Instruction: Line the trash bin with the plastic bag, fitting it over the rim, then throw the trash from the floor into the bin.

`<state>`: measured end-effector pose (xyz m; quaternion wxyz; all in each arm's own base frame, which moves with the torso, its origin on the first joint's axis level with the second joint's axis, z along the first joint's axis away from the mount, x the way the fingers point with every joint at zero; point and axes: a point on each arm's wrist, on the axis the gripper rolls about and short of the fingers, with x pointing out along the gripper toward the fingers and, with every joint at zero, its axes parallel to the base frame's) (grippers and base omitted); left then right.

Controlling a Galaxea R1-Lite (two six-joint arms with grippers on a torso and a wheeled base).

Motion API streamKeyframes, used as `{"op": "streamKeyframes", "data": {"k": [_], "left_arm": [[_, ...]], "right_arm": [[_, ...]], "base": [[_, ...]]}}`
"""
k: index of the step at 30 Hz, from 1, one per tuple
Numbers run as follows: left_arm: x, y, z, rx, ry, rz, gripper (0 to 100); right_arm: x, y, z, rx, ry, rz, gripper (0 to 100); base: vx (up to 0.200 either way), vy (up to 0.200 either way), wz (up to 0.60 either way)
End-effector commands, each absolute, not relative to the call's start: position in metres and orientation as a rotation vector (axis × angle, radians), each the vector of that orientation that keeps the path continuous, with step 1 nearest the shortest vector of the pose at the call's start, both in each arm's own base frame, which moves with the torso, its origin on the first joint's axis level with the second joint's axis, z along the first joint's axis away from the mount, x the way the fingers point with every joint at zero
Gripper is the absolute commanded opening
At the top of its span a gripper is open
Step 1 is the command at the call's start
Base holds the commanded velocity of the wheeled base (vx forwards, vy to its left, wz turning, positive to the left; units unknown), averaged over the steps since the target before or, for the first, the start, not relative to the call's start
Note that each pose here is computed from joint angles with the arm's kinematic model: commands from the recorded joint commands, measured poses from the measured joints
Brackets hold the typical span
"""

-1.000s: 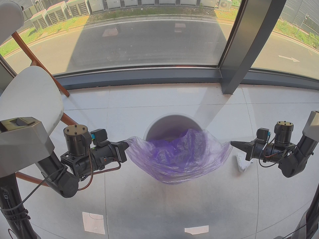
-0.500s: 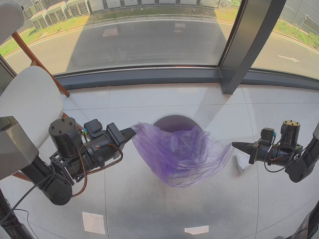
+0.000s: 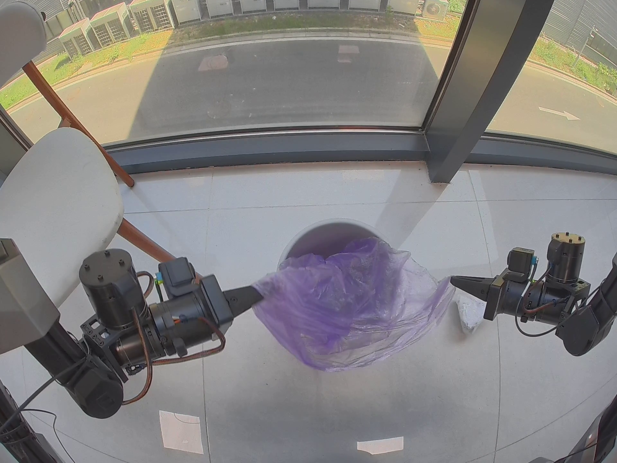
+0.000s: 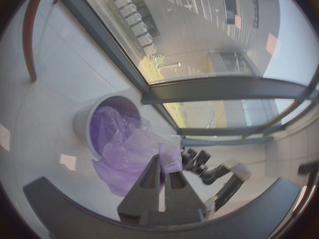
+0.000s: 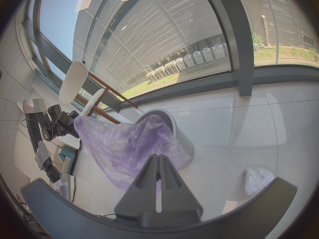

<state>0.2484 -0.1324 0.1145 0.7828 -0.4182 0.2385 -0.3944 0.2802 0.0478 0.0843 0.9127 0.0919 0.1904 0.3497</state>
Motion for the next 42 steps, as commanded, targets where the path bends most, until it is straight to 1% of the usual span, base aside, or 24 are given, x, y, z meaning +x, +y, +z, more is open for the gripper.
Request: {"op": "streamKeyframes", "data": {"k": [1,2,3,7,12,17,25,29,32,35,39,42], "left_arm": [[0.239,-0.128,0.062,-0.738,0.658,-0.800,0],[0.239,-0.128,0.062,-0.738,0.658,-0.800,0],[0.244,-0.128,0.046,-0.661,0.657,-0.749,0],[0.250,-0.131,0.048,-0.662,0.628,-0.735,0],[0.260,-0.131,0.054,-0.661,0.586,-0.739,0],[0.260,-0.132,0.058,-0.662,0.571,-0.747,0],[0.251,-0.127,0.070,-0.660,0.542,-0.753,0],[0.249,-0.124,0.064,-0.641,0.533,-0.670,0],[0.234,-0.117,0.054,-0.611,0.572,-0.608,0],[0.217,-0.110,0.047,-0.546,0.598,-0.616,0],[0.205,-0.110,0.043,-0.465,0.578,-0.649,0],[0.206,-0.113,0.034,-0.400,0.579,-0.634,0]], "right_arm": [[0.284,0.051,0.082,0.188,0.397,0.726,0],[0.284,0.051,0.082,0.188,0.397,0.726,0],[0.294,0.051,0.085,0.183,0.374,0.725,0],[0.304,0.051,0.090,0.178,0.345,0.723,0],[0.308,0.050,0.094,0.192,0.391,0.716,0],[0.311,0.051,0.098,0.189,0.386,0.718,0],[0.305,0.049,0.090,0.200,0.426,0.711,0],[0.303,0.044,0.086,0.205,0.440,0.693,0],[0.295,0.040,0.079,0.216,0.474,0.679,0],[0.281,0.039,0.071,0.218,0.514,0.677,0],[0.267,0.040,0.066,0.220,0.545,0.680,0],[0.262,0.038,0.061,0.213,0.574,0.623,0]], "base": [[0.000,0.000,0.00],[0.000,0.000,0.00],[0.000,0.000,0.00],[0.000,0.000,0.00],[0.200,0.000,0.00],[0.200,0.000,0.00],[0.200,0.000,0.00],[0.000,0.000,0.00],[0.000,0.000,0.00],[0.000,0.000,0.00],[0.000,0.000,0.00],[0.000,0.000,0.00]]}}
